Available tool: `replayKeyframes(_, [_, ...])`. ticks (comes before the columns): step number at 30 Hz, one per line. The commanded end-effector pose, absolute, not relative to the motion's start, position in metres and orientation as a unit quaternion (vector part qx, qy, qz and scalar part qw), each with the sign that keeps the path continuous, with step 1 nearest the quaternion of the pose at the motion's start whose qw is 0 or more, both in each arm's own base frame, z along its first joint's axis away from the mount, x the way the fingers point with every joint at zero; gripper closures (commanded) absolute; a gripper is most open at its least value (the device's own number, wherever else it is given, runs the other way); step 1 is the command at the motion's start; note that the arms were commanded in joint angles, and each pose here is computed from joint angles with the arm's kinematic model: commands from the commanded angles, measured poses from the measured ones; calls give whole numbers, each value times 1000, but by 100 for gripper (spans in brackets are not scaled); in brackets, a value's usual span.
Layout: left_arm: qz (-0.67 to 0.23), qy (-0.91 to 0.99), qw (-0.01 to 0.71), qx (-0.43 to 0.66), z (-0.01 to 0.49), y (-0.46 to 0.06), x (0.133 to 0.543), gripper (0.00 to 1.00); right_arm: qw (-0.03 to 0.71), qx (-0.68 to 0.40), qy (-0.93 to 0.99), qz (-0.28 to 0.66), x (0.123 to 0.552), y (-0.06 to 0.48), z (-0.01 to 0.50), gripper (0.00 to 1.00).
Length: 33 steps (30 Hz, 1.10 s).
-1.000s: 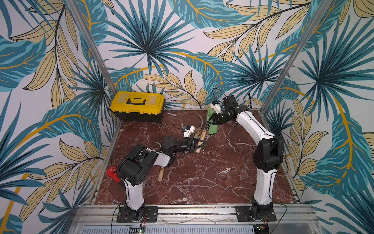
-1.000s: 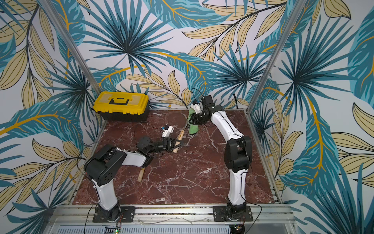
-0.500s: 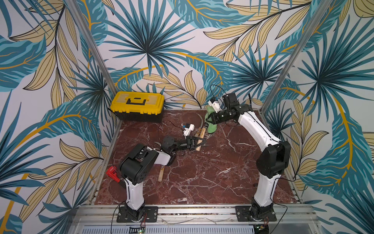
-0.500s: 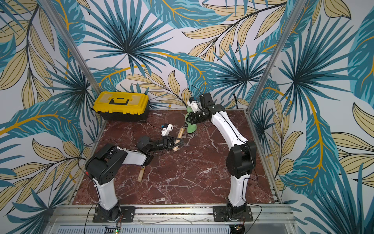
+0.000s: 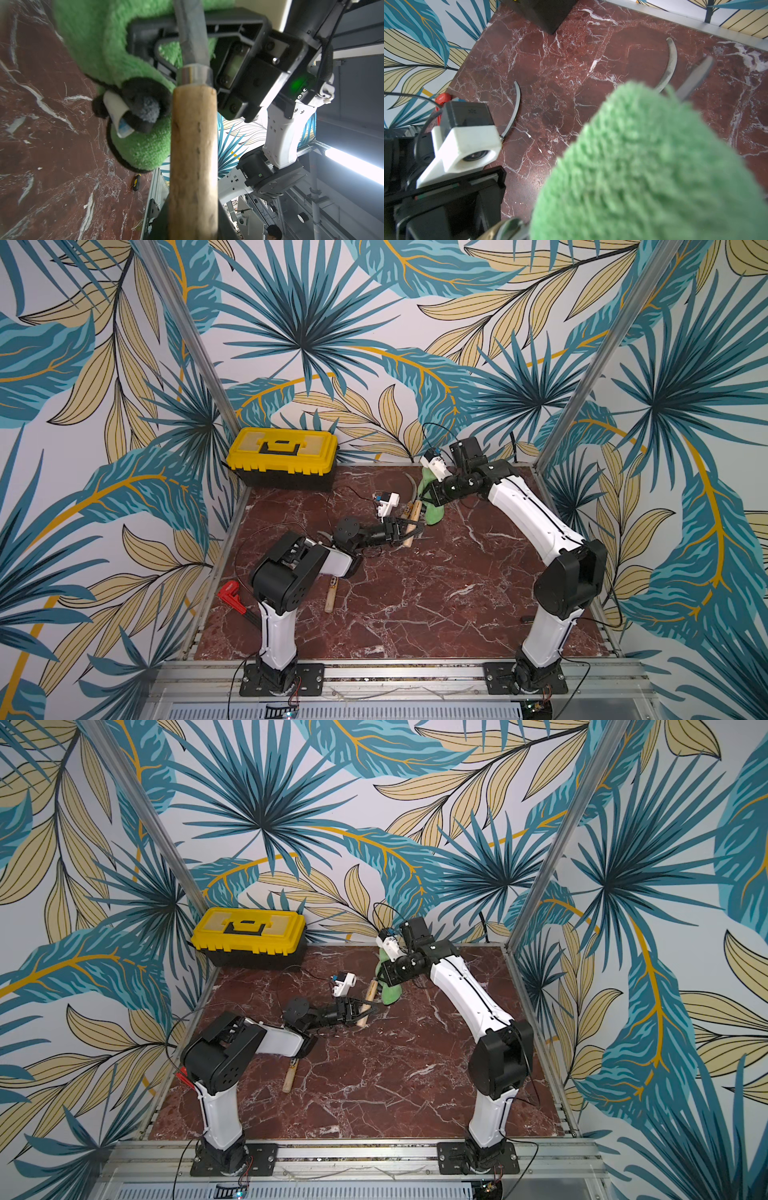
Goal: Wipe small sickles with rags
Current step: Wipe the small sickle.
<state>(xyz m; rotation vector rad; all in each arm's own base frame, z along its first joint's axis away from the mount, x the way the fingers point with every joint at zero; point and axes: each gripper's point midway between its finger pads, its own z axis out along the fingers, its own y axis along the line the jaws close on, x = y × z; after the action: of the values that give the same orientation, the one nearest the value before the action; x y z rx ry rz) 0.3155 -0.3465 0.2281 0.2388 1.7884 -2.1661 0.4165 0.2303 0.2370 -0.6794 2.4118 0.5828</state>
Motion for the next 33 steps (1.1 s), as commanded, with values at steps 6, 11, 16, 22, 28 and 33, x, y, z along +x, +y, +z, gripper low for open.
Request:
replayKeyframes(6, [-755,634,144,87,217,-353,327,100,278,-284,907,137,367,201,251,98])
replayKeyframes(11, [-757,629,151,94,226,-352,324,100,281,-228,926,109,387,174,244,98])
replayKeyframes(16, [-758,627,153,95,233,-346,315,100,296,-134,937,128,428,147,238,98])
replayKeyframes(22, [-757,629,153,92,235,-341,306,100,291,-117,938,147,462,148,229,98])
replayKeyframes(28, [-759,625,156,92,243,-337,301,100,259,-120,944,168,489,162,201,98])
replayKeyframes(33, [-760,624,156,90,245,-336,299,100,245,-108,940,214,504,174,188,98])
